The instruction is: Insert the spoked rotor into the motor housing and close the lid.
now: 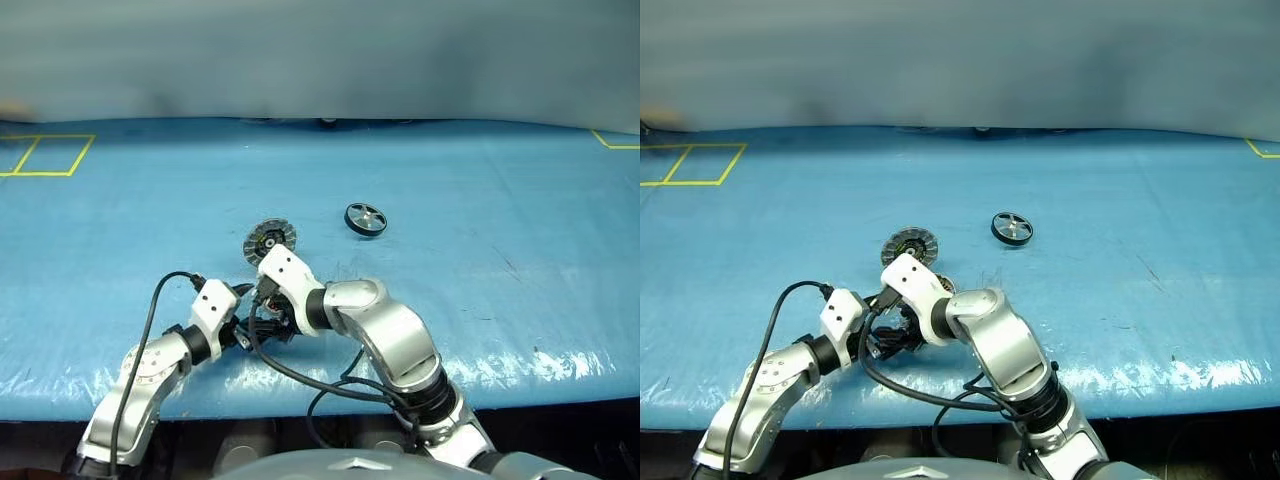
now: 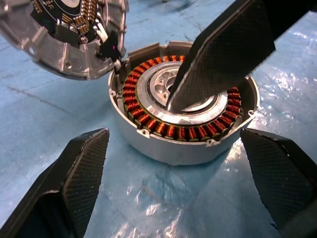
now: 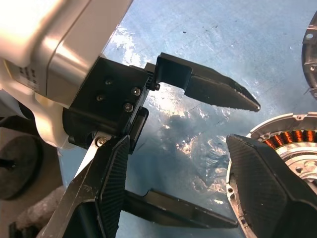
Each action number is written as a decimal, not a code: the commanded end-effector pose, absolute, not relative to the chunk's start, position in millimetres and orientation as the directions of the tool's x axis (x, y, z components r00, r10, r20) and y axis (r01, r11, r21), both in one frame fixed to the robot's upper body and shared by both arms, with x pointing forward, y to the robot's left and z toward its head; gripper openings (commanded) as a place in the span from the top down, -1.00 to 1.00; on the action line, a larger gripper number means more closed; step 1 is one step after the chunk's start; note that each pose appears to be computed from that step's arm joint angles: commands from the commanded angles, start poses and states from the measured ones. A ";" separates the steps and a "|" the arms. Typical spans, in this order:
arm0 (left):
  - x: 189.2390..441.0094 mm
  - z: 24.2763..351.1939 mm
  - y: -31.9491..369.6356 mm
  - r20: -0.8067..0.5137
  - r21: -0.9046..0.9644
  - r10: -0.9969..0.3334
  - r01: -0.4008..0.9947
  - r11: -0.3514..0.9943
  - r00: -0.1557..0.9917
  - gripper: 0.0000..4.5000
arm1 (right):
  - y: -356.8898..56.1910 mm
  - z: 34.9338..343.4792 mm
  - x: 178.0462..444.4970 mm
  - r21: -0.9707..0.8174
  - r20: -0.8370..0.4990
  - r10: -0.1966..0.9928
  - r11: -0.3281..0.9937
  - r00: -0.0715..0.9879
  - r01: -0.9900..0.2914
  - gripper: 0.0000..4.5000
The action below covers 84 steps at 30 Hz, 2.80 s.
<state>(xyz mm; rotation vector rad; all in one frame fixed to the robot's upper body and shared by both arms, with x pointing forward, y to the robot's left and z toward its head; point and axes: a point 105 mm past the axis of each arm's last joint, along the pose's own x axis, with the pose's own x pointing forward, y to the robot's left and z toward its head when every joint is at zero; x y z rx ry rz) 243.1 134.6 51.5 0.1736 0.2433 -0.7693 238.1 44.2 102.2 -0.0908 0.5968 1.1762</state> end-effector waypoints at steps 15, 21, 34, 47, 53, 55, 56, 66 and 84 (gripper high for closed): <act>229.1 61.8 146.1 -0.322 0.080 -0.745 0.801 0.594 0.585 -1.00 | -58.1 112.0 270.7 0.061 -0.228 0.808 0.569 0.544 -0.820 -0.46; 231.7 65.7 153.6 -0.321 0.102 -0.721 0.779 0.619 0.614 -1.00 | -84.9 83.0 279.0 0.032 -0.267 0.726 0.663 0.633 -0.748 -0.46; 228.5 66.4 152.1 -0.311 0.097 -0.714 0.768 0.633 0.627 -1.00 | -75.9 67.6 282.9 -0.061 -0.290 0.752 0.603 0.592 -0.795 -0.46; 233.9 89.9 176.1 -0.285 0.262 -0.604 0.667 0.698 0.744 -1.00 | -8.0 115.3 272.9 -0.406 -0.418 0.871 0.077 0.260 -0.911 -0.46; 258.3 122.6 196.7 -0.414 0.519 -0.579 0.704 0.484 0.703 -1.00 | -29.3 80.4 266.0 -0.324 -0.514 0.815 0.104 0.267 -0.940 -0.46; 264.6 127.8 195.4 -0.473 0.546 -0.585 0.740 0.393 0.659 -1.00 | -35.5 71.3 263.5 -0.301 -0.532 0.800 0.128 0.278 -0.945 -0.46; 268.3 126.8 196.7 -0.523 0.556 -0.570 0.761 0.335 0.633 -1.00 | -38.6 67.3 263.2 -0.295 -0.538 0.792 0.145 0.289 -0.944 -0.46; 300.1 122.6 223.8 -0.878 0.438 -0.267 0.892 -0.112 0.397 -1.00 | -48.5 66.5 268.2 -0.300 -0.513 0.771 0.250 0.376 -0.921 -0.46; 315.8 102.3 240.1 -0.937 0.349 -0.084 0.901 -0.256 0.339 -1.00 | -58.7 62.2 271.5 -0.302 -0.514 0.743 0.310 0.428 -0.902 -0.46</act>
